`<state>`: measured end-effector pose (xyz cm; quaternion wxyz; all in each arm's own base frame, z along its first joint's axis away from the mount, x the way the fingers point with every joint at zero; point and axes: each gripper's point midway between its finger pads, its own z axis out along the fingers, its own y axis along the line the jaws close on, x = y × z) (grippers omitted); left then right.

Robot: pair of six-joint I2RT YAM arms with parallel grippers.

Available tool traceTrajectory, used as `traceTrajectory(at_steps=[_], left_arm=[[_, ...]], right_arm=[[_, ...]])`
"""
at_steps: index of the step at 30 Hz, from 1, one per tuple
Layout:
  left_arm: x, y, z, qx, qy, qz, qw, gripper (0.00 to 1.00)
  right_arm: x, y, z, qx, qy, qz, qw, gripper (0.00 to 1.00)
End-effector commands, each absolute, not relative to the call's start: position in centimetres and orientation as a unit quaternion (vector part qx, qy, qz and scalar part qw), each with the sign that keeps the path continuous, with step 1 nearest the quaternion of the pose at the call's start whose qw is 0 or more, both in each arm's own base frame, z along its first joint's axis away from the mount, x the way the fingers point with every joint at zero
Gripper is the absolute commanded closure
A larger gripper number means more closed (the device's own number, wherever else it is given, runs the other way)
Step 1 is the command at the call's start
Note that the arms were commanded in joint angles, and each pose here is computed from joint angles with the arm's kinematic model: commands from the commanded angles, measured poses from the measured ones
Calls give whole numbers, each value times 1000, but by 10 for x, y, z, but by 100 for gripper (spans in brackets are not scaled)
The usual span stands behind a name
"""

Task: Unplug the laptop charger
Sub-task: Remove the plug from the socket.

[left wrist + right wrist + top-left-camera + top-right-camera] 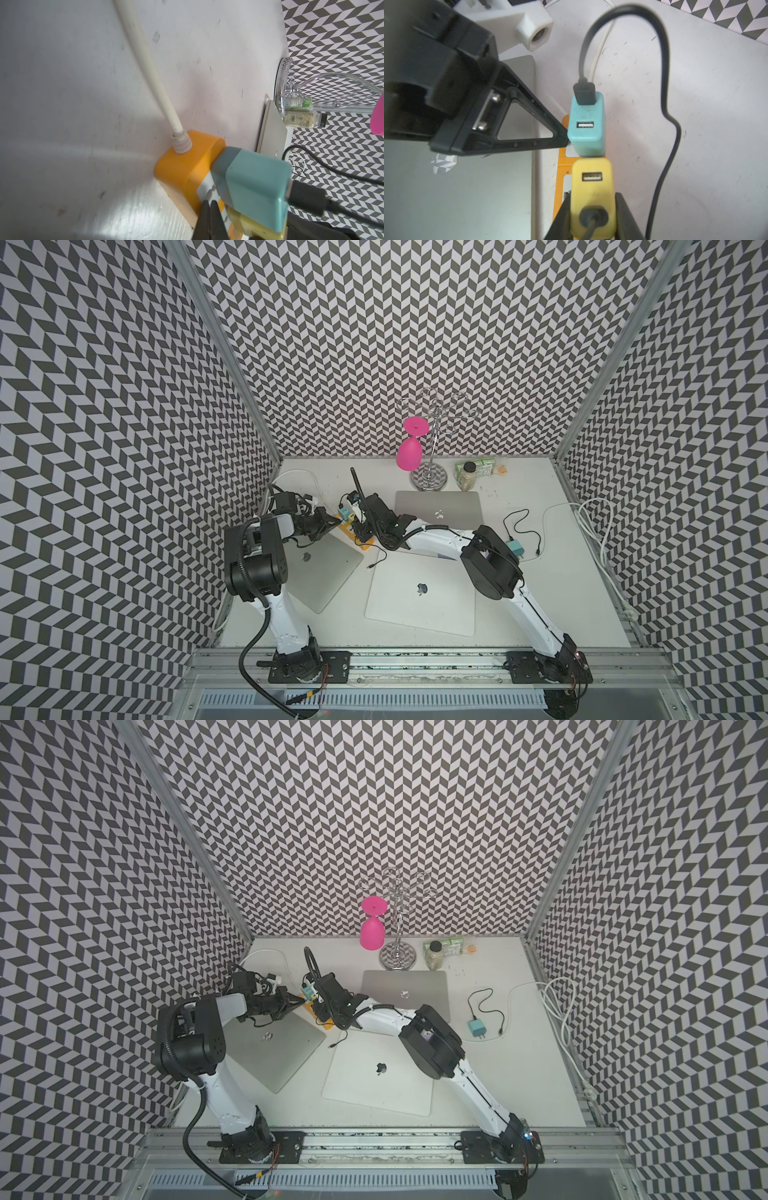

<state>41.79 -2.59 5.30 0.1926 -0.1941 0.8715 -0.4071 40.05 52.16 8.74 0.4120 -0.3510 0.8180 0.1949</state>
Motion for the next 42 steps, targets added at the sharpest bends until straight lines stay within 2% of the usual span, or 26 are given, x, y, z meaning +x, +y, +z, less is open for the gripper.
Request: traceTrajectory(at_steps=[1,5,19,27,33,42], left_arm=[[403,-22,30,-216,883,-384,164,100],[403,-22,29,-216,883,-384,162,100],[409,-21,50,-212,879,-387,181,100],[412,-20,70,-205,877,-387,196,100],[412,-20,86,-201,874,-390,209,100],[408,-22,112,-192,871,-391,230,100]], right_arm=[[404,531,125,-353,795,192,455,92],[399,527,146,-322,785,245,469,93],[385,519,169,-335,774,251,475,93],[362,513,193,-344,754,292,478,93],[351,503,211,-346,751,298,478,94],[347,473,254,-333,741,271,516,93]])
